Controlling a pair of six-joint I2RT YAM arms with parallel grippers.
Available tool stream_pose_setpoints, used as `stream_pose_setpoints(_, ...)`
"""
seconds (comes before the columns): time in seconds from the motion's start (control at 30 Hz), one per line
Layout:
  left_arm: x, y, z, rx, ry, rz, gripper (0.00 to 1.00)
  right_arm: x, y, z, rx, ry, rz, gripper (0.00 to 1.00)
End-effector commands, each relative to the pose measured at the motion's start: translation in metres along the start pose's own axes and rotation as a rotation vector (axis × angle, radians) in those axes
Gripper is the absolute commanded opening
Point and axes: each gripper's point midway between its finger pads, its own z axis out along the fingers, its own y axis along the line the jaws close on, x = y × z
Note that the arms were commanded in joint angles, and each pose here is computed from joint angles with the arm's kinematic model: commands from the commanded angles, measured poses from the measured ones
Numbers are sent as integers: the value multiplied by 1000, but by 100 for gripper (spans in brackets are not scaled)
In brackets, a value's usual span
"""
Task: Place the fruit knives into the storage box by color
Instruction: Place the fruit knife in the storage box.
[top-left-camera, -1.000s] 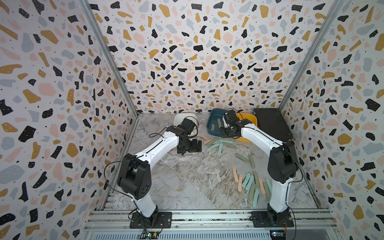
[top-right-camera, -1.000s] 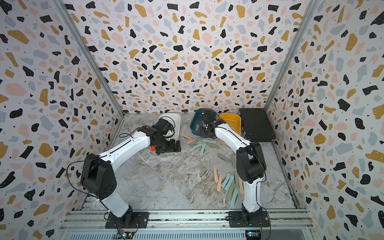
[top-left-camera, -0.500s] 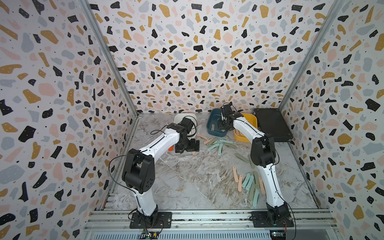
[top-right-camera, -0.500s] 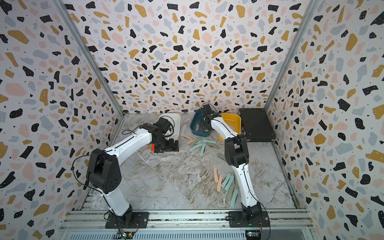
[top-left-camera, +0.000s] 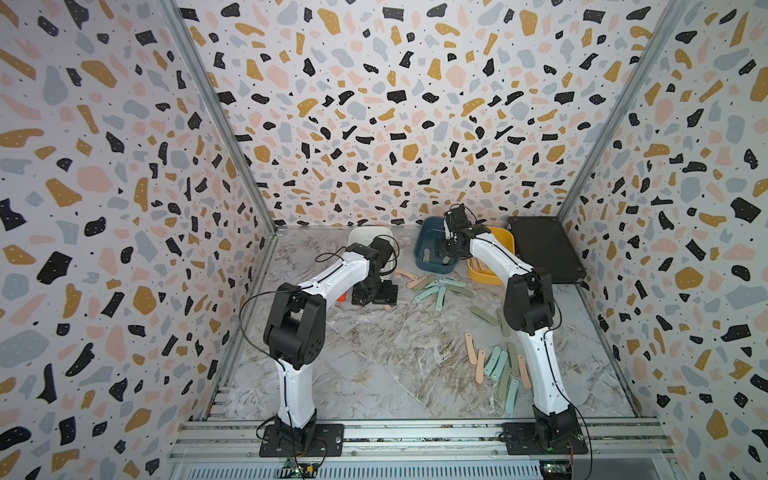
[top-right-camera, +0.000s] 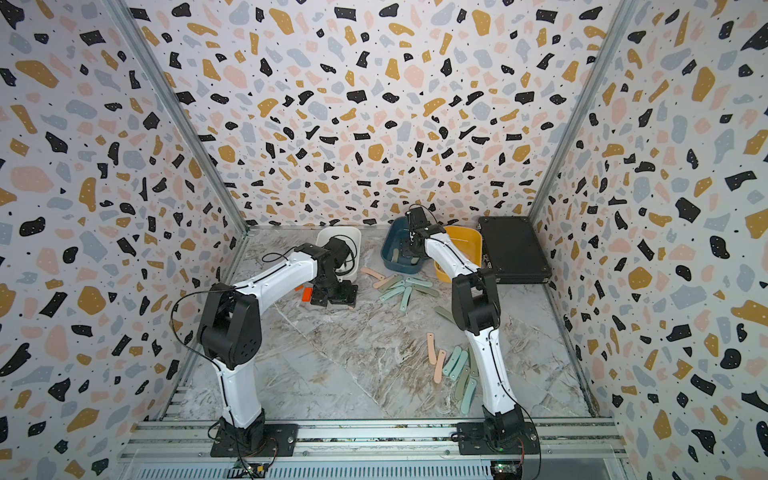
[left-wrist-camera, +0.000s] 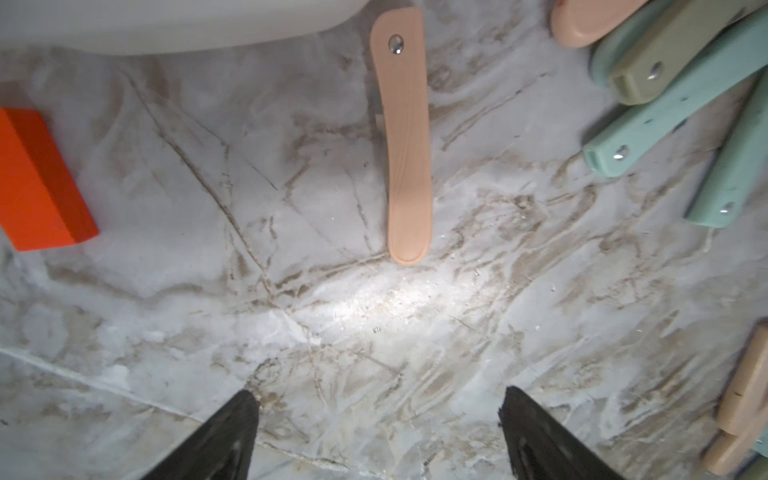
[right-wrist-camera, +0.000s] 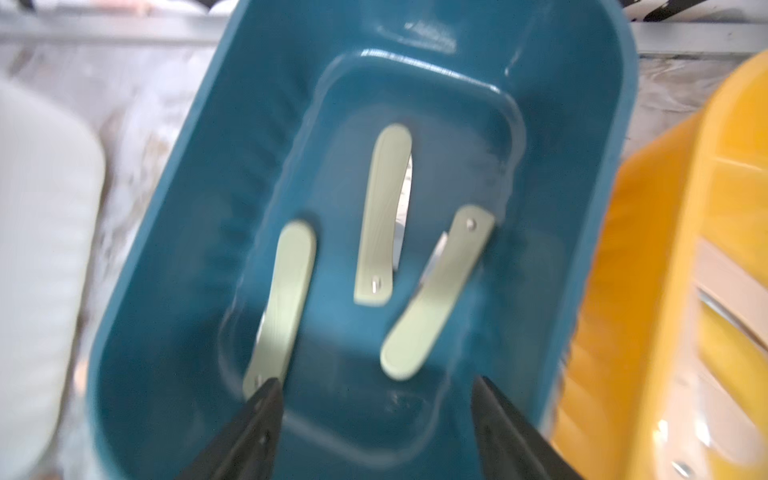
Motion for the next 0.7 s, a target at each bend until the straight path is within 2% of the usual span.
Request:
stream_pose_setpoints(0.0,-4,7,1,-60,14,23,85,-32,26,-74,-102,-153,-25,86)
stream_pose_setpoints(0.27,-22,1,19,-178,32,78,68,6,30,-94,-153,-114,-25,91)
stream_pose_setpoints(0.4,-30,-8,31,-161,47,71,61,13,29,-98,-158,-110,-22,91)
stream_pose_setpoints(0.67,-34,-16,52,-134,87,56,41,19,28,-102,-163,-108,-22,92)
